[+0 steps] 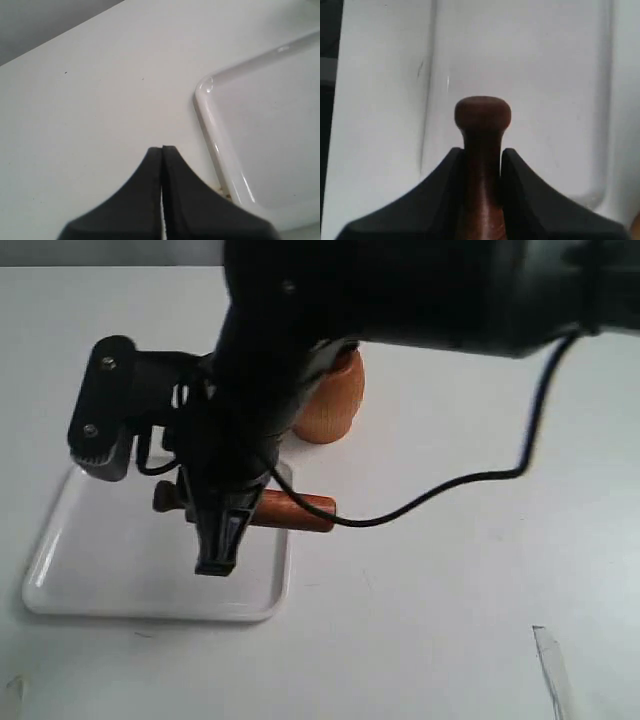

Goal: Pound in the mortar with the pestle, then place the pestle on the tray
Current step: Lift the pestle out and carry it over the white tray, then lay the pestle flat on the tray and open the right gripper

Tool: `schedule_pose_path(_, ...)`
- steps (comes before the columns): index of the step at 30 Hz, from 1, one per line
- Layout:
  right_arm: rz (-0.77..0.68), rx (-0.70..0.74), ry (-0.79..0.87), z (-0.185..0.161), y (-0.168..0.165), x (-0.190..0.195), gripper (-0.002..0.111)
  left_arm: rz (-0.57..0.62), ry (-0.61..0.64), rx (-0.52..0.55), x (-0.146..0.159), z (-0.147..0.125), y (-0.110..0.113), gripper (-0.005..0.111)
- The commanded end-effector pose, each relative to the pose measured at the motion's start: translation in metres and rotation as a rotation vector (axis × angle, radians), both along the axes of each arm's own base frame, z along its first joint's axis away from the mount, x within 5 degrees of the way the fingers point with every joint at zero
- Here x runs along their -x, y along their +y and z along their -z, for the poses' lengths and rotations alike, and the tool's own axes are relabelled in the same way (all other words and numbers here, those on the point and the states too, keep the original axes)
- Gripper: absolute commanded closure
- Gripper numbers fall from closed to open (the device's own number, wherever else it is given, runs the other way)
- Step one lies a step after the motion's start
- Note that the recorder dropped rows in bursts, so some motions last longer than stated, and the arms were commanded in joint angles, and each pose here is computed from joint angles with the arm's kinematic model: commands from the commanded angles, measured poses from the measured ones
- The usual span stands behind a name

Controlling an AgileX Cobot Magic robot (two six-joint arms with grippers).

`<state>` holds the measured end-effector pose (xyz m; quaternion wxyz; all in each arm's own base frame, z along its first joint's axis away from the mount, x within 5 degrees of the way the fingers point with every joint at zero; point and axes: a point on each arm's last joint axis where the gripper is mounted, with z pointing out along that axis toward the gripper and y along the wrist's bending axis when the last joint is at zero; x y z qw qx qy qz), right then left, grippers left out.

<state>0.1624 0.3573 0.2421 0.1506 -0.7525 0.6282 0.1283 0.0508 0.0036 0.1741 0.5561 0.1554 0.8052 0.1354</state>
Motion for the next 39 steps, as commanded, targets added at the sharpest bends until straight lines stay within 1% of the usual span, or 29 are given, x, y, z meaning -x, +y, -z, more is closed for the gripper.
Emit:
schedule_pose_path(1,-0.066,0.112,0.037,0.035,0.038,-0.013,0.108,0.006,-0.004,0.015,0.000,0.000,-0.001,0.107)
schedule_pose_path(2,-0.077,0.143,0.046,0.044,0.049,-0.018,0.108,0.006,-0.004,0.015,0.000,0.000,-0.001,0.107)
schedule_pose_path(6,-0.089,0.180,0.064,0.063,0.067,-0.027,0.108,0.006,-0.004,0.015,0.000,0.000,-0.001,0.107)
schedule_pose_path(11,-0.091,0.167,0.046,0.068,0.077,-0.033,0.108,0.006,-0.004,0.015,0.000,0.000,-0.001,0.107)
schedule_pose_path(13,-0.090,0.159,0.034,0.068,0.078,-0.034,0.105,0.006,-0.004,0.015,0.000,0.000,-0.001,0.107)
schedule_pose_path(15,-0.093,0.162,0.028,0.068,0.078,-0.035,0.096,0.006,-0.004,0.015,0.000,0.000,-0.001,0.107)
schedule_pose_path(17,-0.098,0.171,0.016,0.068,0.077,-0.035,0.081,0.006,-0.004,0.015,0.000,0.000,-0.001,0.107)
schedule_pose_path(21,-0.079,0.175,-0.030,0.066,0.077,-0.040,0.038,0.006,-0.004,0.015,0.000,0.000,-0.001,0.107)
schedule_pose_path(22,-0.061,0.165,-0.044,0.063,0.077,-0.041,0.029,0.006,-0.004,0.015,0.000,0.000,-0.001,0.107)
schedule_pose_path(24,-0.017,0.135,-0.094,0.055,0.077,-0.045,0.021,0.006,-0.004,0.015,0.000,0.000,-0.001,0.107)
schedule_pose_path(27,0.036,0.056,-0.150,0.030,0.077,-0.048,0.022,0.006,-0.004,0.015,0.000,0.000,-0.001,0.107)
schedule_pose_path(28,0.092,-0.006,-0.187,0.013,0.076,-0.051,0.022,0.006,-0.004,0.015,0.000,0.000,-0.001,0.107)
schedule_pose_path(29,0.115,-0.040,-0.203,0.004,0.076,-0.051,0.024,0.006,-0.004,0.015,0.000,0.000,-0.001,0.107)
schedule_pose_path(30,0.160,-0.105,-0.232,-0.014,0.074,-0.053,0.027,0.006,-0.004,0.015,0.000,0.000,-0.001,0.107)
schedule_pose_path(31,0.189,-0.140,-0.242,-0.024,0.073,-0.053,0.030,0.006,-0.004,0.015,0.000,0.000,-0.001,0.107)
schedule_pose_path(33,0.271,-0.264,-0.260,-0.058,0.066,-0.051,0.043,0.006,-0.004,0.015,0.000,0.000,-0.001,0.107)
schedule_pose_path(34,0.282,-0.292,-0.259,-0.066,0.065,-0.050,0.046,0.006,-0.004,0.015,0.000,0.000,-0.001,0.107)
schedule_pose_path(35,0.291,-0.353,-0.253,-0.081,0.062,-0.047,0.053,0.006,-0.004,0.015,0.000,0.000,-0.001,0.107)
schedule_pose_path(36,0.295,-0.386,-0.243,-0.089,0.061,-0.045,0.058,0.006,-0.004,0.015,0.000,0.000,-0.001,0.107)
schedule_pose_path(37,0.301,-0.432,-0.232,-0.102,0.057,-0.042,0.067,0.006,-0.004,0.015,0.000,0.000,-0.001,0.107)
schedule_pose_path(39,0.304,-0.464,-0.227,-0.115,0.052,-0.038,0.075,0.006,-0.004,0.015,0.000,0.000,-0.001,0.107)
